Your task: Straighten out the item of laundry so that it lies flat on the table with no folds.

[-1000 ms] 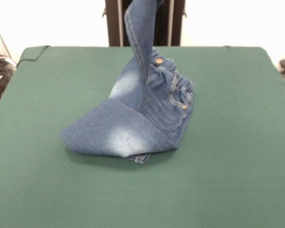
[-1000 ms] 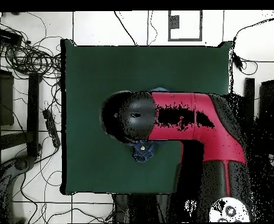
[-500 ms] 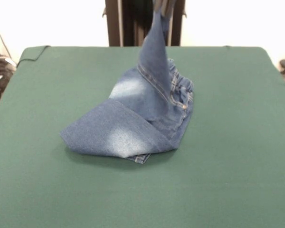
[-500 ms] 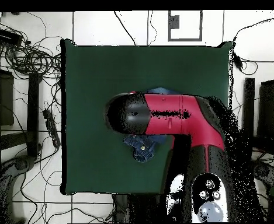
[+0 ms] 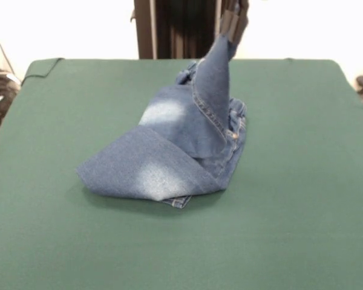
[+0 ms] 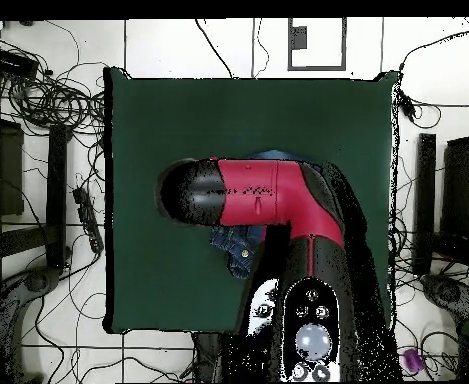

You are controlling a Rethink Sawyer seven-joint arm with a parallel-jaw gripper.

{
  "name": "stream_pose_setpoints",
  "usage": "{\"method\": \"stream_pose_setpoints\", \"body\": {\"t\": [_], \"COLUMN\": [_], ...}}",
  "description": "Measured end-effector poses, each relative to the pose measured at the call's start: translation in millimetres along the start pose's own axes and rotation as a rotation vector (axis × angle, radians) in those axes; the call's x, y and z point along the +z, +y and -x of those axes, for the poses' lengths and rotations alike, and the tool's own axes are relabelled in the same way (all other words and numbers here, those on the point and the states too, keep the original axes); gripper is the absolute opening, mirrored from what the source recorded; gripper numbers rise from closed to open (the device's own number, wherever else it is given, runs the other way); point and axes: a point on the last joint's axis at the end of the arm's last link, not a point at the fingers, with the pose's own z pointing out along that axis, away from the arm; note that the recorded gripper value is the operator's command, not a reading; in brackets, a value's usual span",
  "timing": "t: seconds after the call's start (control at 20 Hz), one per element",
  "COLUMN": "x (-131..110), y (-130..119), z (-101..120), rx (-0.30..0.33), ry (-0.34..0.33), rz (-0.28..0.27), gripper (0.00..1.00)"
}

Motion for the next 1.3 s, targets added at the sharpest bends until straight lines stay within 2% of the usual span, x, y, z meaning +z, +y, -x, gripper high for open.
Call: {"method": "stream_pose_setpoints", "body": {"t": [0.15,0.25,0.35,0.4,0.45,0.5,0.6,0.7,0.75,0.95,1.0,1.15,1.3], "x": [-8,-19,-33,-42,-54,-62,-73,-77,-82,-86,-83,-70,-52], "y": [-3,-15,-38,-55,-87,-111,-153,-175,-208,-265,-287,-312,-319], "z": [5,22,48,68,101,125,162,178,202,237,247,258,261], "rx": [0.016,0.049,0.098,0.129,0.17,0.194,0.219,0.224,0.222,0.173,0.131,0.049,-0.026], "ry": [0.001,-0.005,-0.014,-0.022,-0.035,-0.045,-0.062,-0.07,-0.083,-0.102,-0.104,-0.098,-0.101], "rz": [0.01,0.018,0.027,0.031,0.035,0.035,0.032,0.029,0.023,0.001,-0.012,-0.026,-0.018], "gripper": [0.0,0.0,0.0,0.0,0.0,0.0,0.0,0.0,0.0,0.0,0.0,0.0,0.0]}}
